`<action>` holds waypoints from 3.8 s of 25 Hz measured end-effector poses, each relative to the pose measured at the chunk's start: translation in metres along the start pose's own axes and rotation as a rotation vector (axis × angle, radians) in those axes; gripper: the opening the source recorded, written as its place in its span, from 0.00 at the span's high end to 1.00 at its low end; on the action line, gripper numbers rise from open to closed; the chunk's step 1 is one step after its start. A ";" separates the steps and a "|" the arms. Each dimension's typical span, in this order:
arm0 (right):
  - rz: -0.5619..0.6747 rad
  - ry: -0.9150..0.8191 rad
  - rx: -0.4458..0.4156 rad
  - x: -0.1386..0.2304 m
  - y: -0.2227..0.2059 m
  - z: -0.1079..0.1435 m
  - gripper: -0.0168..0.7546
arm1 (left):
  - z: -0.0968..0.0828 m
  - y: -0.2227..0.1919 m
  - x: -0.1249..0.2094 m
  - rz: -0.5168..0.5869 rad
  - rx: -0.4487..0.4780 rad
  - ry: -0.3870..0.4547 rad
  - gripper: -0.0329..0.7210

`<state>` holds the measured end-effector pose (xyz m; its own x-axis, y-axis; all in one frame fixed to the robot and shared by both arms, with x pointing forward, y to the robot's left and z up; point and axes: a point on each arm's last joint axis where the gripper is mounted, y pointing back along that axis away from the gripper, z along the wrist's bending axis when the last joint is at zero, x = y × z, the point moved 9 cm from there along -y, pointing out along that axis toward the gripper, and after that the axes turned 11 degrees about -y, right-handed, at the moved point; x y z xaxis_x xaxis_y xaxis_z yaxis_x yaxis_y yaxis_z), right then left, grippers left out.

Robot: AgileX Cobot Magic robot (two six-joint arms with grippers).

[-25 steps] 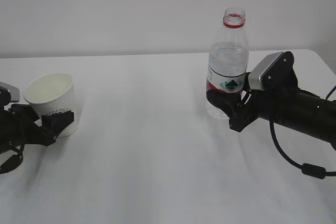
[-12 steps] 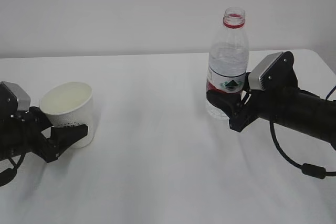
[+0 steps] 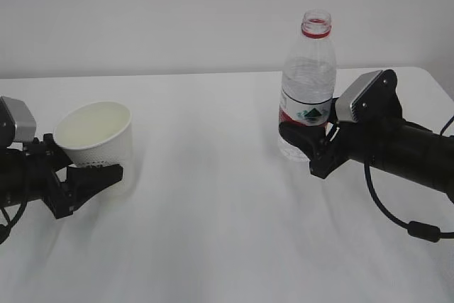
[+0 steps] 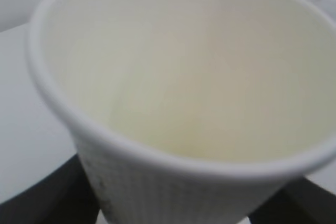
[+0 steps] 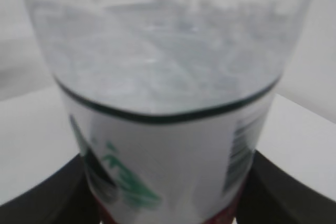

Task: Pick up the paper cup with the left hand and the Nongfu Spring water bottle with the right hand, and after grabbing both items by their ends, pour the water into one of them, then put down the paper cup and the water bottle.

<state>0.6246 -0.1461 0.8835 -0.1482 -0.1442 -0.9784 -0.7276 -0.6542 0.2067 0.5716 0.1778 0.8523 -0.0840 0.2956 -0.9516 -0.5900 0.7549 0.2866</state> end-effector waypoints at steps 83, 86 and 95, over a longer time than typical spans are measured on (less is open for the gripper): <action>-0.081 0.422 -0.144 -0.032 0.011 0.030 0.35 | -0.196 -0.053 -0.047 -0.079 0.538 -0.151 0.24; -0.083 0.450 -0.143 -0.032 0.011 0.030 0.35 | -0.197 -0.054 -0.049 -0.087 0.527 -0.160 0.24; -0.090 0.552 -0.139 -0.032 0.011 0.030 0.35 | -0.191 -0.062 -0.057 -0.117 0.499 -0.188 0.24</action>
<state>0.6017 -0.1261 0.9169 0.3089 -0.4248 -0.8510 -0.6204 -0.7681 0.1582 0.4598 0.0022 0.8679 0.1310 0.2578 -0.9573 -0.1302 0.9617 0.2412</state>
